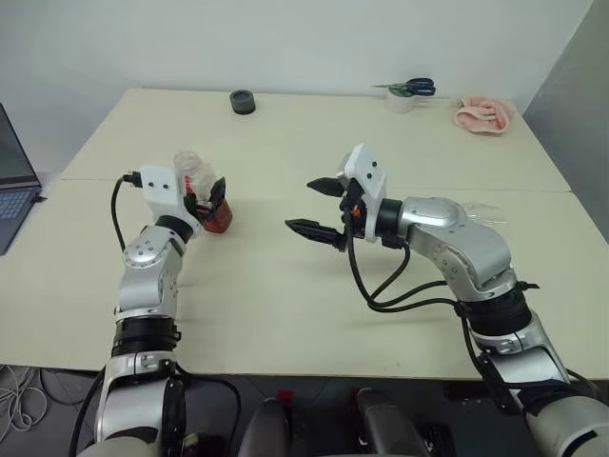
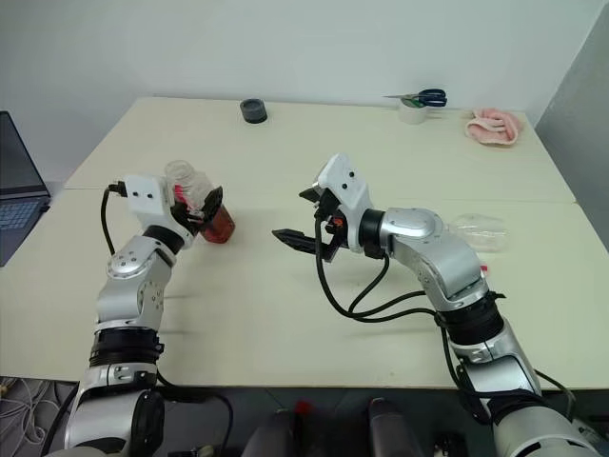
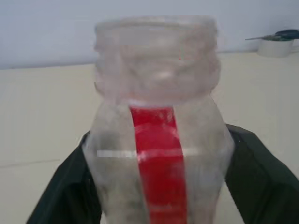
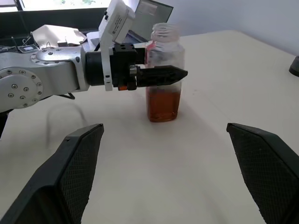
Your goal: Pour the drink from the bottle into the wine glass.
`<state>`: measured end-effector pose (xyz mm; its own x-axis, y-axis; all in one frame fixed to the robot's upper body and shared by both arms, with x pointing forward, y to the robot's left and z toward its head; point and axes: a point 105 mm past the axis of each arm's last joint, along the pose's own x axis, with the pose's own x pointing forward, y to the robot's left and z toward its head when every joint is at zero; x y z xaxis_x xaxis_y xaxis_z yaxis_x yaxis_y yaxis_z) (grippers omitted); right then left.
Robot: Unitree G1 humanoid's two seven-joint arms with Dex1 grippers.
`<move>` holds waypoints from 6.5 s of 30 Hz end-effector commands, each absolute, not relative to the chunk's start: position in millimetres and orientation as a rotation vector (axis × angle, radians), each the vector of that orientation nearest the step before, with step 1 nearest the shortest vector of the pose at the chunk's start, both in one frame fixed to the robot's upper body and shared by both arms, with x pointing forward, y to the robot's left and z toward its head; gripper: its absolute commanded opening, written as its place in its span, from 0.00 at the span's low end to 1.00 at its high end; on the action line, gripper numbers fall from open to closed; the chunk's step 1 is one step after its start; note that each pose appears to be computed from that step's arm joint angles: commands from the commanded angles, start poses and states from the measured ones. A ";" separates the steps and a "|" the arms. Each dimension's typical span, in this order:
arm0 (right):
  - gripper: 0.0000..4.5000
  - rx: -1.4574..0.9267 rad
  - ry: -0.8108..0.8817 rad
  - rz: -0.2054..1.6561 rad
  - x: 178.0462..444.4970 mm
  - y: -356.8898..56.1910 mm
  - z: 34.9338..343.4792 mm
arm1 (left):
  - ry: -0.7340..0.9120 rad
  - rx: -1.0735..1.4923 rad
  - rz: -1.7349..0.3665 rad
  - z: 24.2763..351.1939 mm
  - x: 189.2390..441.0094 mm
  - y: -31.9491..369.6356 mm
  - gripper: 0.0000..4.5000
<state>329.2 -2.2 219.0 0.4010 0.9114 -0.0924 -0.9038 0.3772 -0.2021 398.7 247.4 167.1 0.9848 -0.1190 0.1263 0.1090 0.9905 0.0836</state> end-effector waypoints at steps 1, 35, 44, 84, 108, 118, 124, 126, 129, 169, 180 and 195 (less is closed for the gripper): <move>1.00 -0.250 -0.107 1.177 326.1 0.9 235.6 | -0.190 0.088 -0.090 185.9 391.7 252.9 1.00; 1.00 0.847 0.048 0.314 351.1 -164.6 160.2 | -0.093 0.286 -0.985 160.3 315.9 98.0 1.00; 1.00 1.115 0.069 0.185 362.8 -169.2 148.4 | -0.082 0.283 -0.989 157.1 314.7 99.1 1.00; 0.05 0.300 -0.325 0.519 401.2 -66.1 254.6 | -0.068 0.287 -0.800 162.5 309.3 143.7 1.00; 0.05 -0.092 -0.197 0.620 401.9 4.4 101.0 | -0.031 0.283 -0.680 161.8 286.5 164.8 1.00; 0.05 -0.159 -0.113 0.752 389.9 9.9 76.1 | -0.037 0.293 -0.680 164.6 290.5 164.7 1.00; 0.36 -0.152 -0.089 0.733 394.3 6.1 76.3 | -0.034 0.299 -0.675 164.5 293.8 167.2 1.00; 0.52 -0.150 -0.091 0.727 395.4 4.5 77.6 | -0.033 0.298 -0.671 163.9 294.6 168.2 1.00; 0.76 -0.149 -0.101 0.717 397.2 2.0 80.9 | -0.032 0.290 -0.662 162.9 296.2 169.9 1.00; 0.99 -0.324 -0.186 1.429 285.3 -65.2 352.6 | -0.193 0.163 -0.050 196.5 333.4 257.0 1.00; 0.99 -0.358 -0.129 1.388 295.2 -62.3 336.2 | -0.173 0.199 -0.107 196.9 359.7 260.0 1.00; 0.99 -0.368 -0.106 1.352 299.2 -64.4 329.1 | -0.226 0.178 -0.245 201.8 392.3 248.0 1.00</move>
